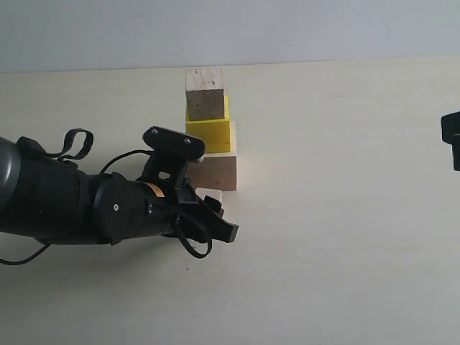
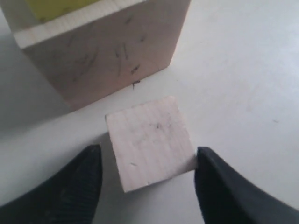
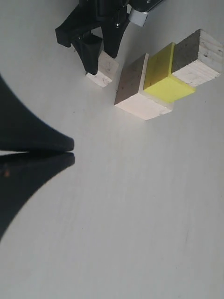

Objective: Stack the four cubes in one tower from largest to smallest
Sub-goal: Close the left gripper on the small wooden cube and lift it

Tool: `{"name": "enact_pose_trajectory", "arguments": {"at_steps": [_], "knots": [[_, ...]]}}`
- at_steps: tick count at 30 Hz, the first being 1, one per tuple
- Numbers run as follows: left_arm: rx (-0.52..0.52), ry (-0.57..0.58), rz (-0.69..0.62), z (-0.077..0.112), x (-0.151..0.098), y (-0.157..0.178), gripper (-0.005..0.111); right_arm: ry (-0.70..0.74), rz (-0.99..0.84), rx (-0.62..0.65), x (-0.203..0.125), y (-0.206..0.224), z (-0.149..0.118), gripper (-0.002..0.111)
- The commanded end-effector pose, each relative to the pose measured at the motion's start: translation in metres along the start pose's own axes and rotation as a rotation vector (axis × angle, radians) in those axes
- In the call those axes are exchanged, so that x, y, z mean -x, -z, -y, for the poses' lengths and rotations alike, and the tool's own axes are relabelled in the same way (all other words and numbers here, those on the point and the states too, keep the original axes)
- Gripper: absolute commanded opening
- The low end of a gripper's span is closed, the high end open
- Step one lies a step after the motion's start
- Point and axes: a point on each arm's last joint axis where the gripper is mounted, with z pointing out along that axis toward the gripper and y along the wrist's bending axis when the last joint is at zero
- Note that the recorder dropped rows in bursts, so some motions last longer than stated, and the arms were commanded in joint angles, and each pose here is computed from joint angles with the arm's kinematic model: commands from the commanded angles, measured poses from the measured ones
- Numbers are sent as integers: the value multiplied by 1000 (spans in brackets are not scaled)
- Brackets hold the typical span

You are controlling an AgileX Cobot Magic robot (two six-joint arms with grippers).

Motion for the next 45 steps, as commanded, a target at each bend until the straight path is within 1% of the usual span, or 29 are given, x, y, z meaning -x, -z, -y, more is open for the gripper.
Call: {"name": "enact_pose_trajectory", "arguments": {"at_steps": [1, 3, 5, 6, 8, 13, 16, 19, 24, 26, 29, 35, 39, 41, 42, 43, 45], "knots": [[7, 1, 27, -1, 4, 0, 34, -7, 12, 4, -1, 0, 0, 0], [6, 1, 24, -1, 3, 0, 21, -7, 12, 4, -1, 0, 0, 0], [1, 1, 12, 0, 2, 0, 12, -7, 12, 4, -1, 0, 0, 0], [-3, 1, 1, 0, 1, 0, 8, -7, 12, 4, -1, 0, 0, 0], [-16, 1, -30, 1, -2, 0, 4, -7, 12, 4, -1, 0, 0, 0], [-53, 8, -134, 4, -13, 2, 4, -1, 15, -1, 0, 0, 1, 0], [-53, 55, -184, 2, -24, 8, 4, -1, 15, -1, 0, 0, 1, 0], [-47, 103, -231, -2, -38, 18, 4, -1, 15, -1, 0, 0, 1, 0], [-89, 169, -300, -3, -52, 43, 4, -1, 15, -1, 0, 0, 1, 0], [-120, 193, -292, -1, -49, 55, 4, -1, 15, -1, 0, 0, 1, 0], [-181, 209, -251, 4, -38, 76, 4, -3, 14, 1, -1, 0, 1, 0], [-309, 255, -103, 10, -11, 130, 4, -21, 6, 15, -1, 0, 0, 0], [-380, 263, -19, 16, 13, 162, 4, -36, 6, 15, -1, 0, 0, 0], [-388, 232, 4, 19, 28, 176, 4, -48, 6, 15, -1, 0, 0, 0], [-373, 208, 5, 19, 35, 180, 3, -48, 6, 15, -1, 0, 0, 0], [-348, 186, 1, 18, 41, 184, 3, -48, 6, 15, -1, 0, 0, 0], [-264, 144, -9, 14, 51, 191, 3, -48, 6, 15, -1, 0, 0, 0]]}}
